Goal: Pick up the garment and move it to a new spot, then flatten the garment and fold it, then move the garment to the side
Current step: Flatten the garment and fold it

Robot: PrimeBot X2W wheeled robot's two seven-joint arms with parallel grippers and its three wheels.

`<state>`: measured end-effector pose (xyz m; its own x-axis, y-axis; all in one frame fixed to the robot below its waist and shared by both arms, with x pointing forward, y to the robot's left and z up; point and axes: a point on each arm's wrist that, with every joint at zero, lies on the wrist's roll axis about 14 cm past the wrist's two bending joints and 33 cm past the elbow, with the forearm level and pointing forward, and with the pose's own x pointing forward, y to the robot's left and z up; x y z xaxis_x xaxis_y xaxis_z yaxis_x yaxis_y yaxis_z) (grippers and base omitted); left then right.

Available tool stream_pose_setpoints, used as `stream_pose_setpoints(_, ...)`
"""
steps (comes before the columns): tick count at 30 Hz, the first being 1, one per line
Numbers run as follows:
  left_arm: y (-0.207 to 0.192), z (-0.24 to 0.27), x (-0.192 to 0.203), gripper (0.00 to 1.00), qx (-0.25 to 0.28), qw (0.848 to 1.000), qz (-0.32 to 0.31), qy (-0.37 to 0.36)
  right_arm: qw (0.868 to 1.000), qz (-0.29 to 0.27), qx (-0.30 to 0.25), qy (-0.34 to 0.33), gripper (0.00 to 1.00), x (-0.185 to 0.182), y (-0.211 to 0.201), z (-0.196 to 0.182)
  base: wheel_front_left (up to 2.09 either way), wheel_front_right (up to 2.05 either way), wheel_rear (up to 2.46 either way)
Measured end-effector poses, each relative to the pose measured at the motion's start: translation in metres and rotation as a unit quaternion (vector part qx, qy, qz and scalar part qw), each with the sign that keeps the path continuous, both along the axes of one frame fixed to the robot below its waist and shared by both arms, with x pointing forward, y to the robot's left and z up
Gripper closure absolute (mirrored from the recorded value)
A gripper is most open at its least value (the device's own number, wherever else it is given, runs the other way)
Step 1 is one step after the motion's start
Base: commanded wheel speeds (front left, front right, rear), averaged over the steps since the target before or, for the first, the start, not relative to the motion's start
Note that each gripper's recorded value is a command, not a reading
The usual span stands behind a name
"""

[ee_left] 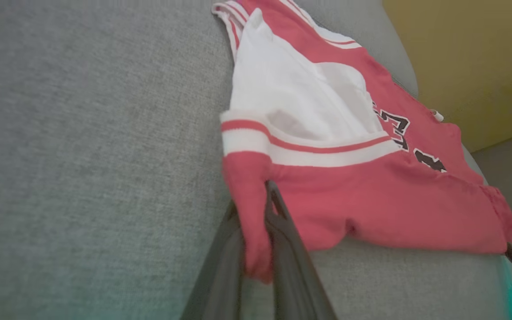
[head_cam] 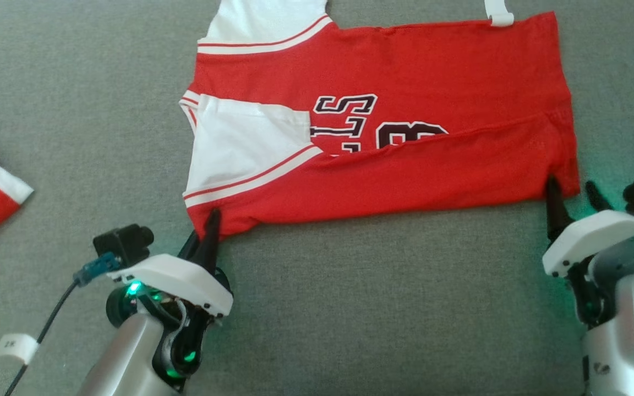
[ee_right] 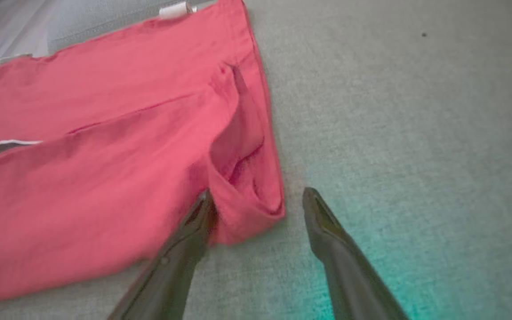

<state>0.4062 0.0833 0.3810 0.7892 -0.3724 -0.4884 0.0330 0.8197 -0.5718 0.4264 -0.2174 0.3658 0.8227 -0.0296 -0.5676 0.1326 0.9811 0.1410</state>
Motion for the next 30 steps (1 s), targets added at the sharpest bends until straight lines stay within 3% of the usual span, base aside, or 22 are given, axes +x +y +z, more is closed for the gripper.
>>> stream_pose_setpoints(1, 0.001, 0.003, 0.0, 1.0, -0.001, 1.0, 0.004, -0.006, 1.0, 0.002, 0.004, 0.008, 0.58, -0.002, 0.002, -0.004, 0.0, 0.0, 0.0)
stream_pose_setpoints(2, 0.003, 0.007, 0.001, 1.0, -0.002, 1.0, 0.008, -0.014, 1.0, 0.001, 0.01, 0.01, 0.7, -0.002, 0.004, -0.005, 0.0, 0.0, 0.0)
stream_pose_setpoints(3, 0.004, 0.012, 0.002, 1.0, -0.003, 1.0, 0.011, -0.022, 1.0, 0.001, 0.015, 0.009, 1.0, -0.001, 0.006, -0.004, 0.0, 0.0, 0.0)
stream_pose_setpoints(10, 0.012, 0.054, 0.009, 1.0, -0.003, 0.996, 0.016, -0.091, 0.997, 0.002, 0.065, -0.032, 1.0, 0.009, 0.024, 0.015, 0.0, 0.0, 0.0)
stream_pose_setpoints(14, 0.022, 0.072, -0.007, 1.0, 0.013, 0.994, 0.013, -0.111, 0.994, 0.009, 0.084, -0.071, 1.0, 0.008, 0.031, 0.038, 0.0, 0.0, 0.0)
stream_pose_setpoints(22, 0.023, 0.043, -0.078, 1.0, 0.014, 1.0, 0.012, -0.022, 0.997, -0.003, 0.083, 0.002, 1.0, -0.072, 0.02, 0.008, 0.0, 0.0, 0.0)
stream_pose_setpoints(28, 0.023, 0.025, -0.095, 1.0, 0.016, 1.0, 0.013, 0.014, 0.996, -0.011, 0.088, 0.018, 1.0, -0.091, 0.017, 0.003, 0.0, 0.0, 0.0)
stream_pose_setpoints(30, 0.022, 0.018, -0.1, 1.0, 0.02, 0.999, 0.007, 0.028, 0.996, -0.011, 0.087, 0.022, 0.51, -0.094, 0.017, 0.002, 0.0, 0.0, 0.0)
